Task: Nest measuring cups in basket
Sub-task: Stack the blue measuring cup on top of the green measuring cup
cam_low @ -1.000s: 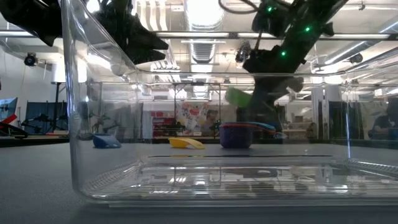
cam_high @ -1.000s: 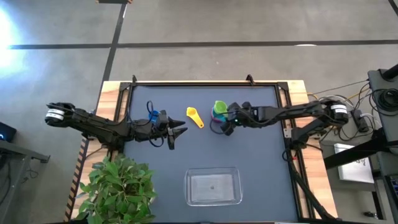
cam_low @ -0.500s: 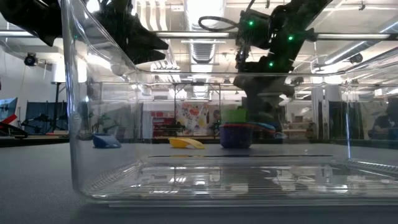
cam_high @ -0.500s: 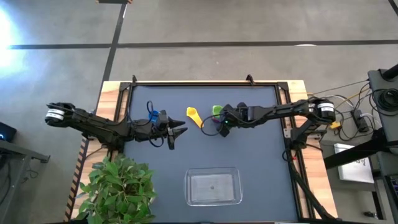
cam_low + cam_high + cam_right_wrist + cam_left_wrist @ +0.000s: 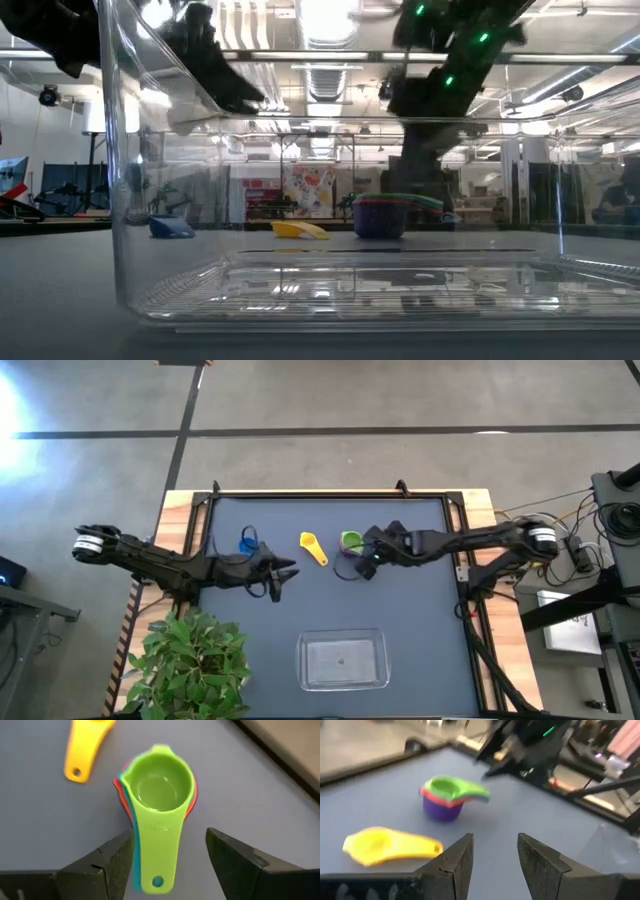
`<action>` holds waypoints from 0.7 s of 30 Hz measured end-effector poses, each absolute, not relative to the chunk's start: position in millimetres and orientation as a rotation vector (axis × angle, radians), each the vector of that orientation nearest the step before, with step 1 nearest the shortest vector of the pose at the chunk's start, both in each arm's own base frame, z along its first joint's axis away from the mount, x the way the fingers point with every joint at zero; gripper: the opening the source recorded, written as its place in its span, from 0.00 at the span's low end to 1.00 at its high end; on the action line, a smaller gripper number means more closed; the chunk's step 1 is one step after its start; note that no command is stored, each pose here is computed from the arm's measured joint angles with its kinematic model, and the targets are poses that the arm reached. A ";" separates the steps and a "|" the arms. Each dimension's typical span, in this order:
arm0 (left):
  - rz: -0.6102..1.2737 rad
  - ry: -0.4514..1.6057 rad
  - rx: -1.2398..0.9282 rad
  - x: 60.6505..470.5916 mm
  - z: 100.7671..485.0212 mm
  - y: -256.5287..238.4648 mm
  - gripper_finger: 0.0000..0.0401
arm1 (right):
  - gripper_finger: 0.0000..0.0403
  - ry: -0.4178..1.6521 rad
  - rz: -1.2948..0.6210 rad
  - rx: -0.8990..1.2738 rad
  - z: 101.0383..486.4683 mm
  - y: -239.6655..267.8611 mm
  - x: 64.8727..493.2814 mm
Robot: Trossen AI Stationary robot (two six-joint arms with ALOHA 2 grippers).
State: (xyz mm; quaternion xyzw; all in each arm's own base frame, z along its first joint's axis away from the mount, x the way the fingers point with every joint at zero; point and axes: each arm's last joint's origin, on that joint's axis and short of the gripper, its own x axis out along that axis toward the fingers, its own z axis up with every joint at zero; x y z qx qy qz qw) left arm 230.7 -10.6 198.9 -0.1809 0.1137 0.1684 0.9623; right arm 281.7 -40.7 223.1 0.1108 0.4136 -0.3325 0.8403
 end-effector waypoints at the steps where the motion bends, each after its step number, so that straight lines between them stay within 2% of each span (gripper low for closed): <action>1: 0.351 0.253 -0.379 229.9 196.6 -10.5 0.34 | 0.58 0.847 -0.701 0.221 227.5 -35.7 277.3; 8: 0.489 0.436 -0.410 227.8 192.6 -1.9 0.34 | 0.56 0.700 -0.675 0.133 240.5 -2.3 242.9; 15: 0.715 0.794 -0.352 222.0 221.9 12.7 0.34 | 0.55 0.632 -0.661 0.107 226.4 23.5 215.0; 21: 0.767 0.897 -0.329 217.0 236.9 19.5 0.34 | 0.55 0.543 -0.521 0.120 208.8 47.8 200.1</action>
